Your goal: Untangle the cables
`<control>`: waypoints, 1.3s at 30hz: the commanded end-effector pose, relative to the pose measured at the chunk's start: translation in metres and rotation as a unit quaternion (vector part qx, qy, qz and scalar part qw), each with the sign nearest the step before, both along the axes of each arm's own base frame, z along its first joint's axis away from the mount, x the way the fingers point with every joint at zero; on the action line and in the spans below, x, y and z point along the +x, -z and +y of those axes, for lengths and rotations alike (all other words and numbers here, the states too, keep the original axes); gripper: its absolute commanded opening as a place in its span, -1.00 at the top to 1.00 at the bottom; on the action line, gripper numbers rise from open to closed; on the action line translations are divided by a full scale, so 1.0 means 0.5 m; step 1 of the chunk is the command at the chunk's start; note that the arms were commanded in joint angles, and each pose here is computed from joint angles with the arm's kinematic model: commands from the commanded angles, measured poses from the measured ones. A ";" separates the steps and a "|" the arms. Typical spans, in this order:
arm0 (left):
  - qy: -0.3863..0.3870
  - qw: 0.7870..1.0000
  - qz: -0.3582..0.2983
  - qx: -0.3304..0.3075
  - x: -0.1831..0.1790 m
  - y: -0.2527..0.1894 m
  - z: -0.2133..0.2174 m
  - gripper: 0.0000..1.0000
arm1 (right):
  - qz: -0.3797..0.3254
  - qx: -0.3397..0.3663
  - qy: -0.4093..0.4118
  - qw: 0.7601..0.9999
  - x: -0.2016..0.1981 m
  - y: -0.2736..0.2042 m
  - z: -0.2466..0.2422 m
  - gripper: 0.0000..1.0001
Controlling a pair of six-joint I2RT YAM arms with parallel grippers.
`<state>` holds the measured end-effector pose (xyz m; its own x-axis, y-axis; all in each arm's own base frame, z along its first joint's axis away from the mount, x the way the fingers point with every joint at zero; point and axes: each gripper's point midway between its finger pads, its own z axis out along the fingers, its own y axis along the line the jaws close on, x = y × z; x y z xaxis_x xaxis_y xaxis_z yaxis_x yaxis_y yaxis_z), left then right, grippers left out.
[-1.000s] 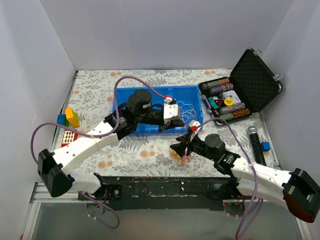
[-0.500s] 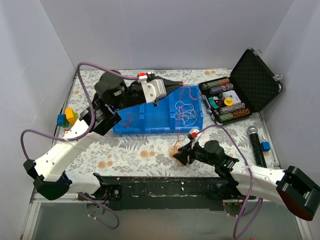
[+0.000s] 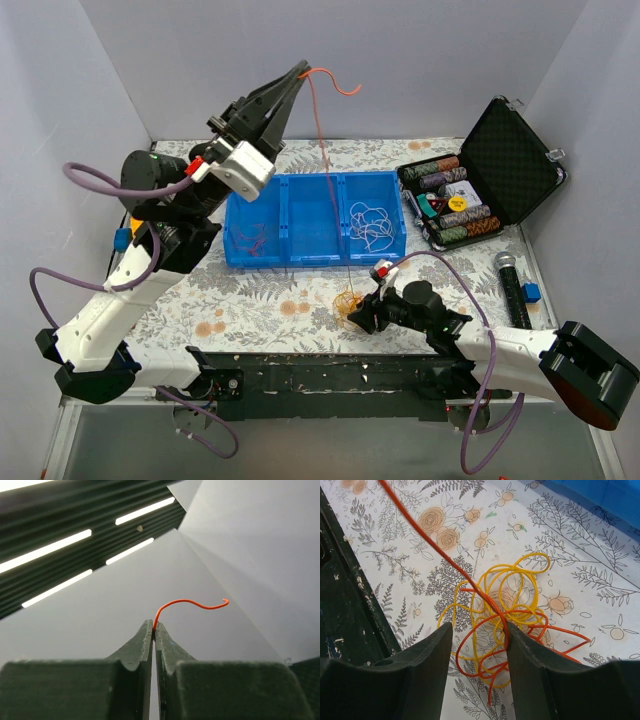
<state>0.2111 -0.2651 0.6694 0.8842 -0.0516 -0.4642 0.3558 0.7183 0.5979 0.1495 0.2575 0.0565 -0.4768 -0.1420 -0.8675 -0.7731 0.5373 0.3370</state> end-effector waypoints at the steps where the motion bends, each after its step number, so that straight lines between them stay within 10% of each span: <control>1: -0.057 0.991 -0.104 -0.063 -0.054 -0.103 0.085 1.00 | -0.012 0.019 -0.016 1.000 0.009 -0.034 0.028 -0.07; 12: -0.211 0.935 -0.204 -0.199 -0.084 -0.251 0.229 1.00 | -0.009 0.010 -0.019 1.000 0.010 -0.031 0.029 -0.10; 39: -0.340 0.931 0.031 -0.129 0.152 0.049 0.280 1.00 | -0.026 0.027 -0.018 0.999 -0.004 -0.047 0.010 -0.04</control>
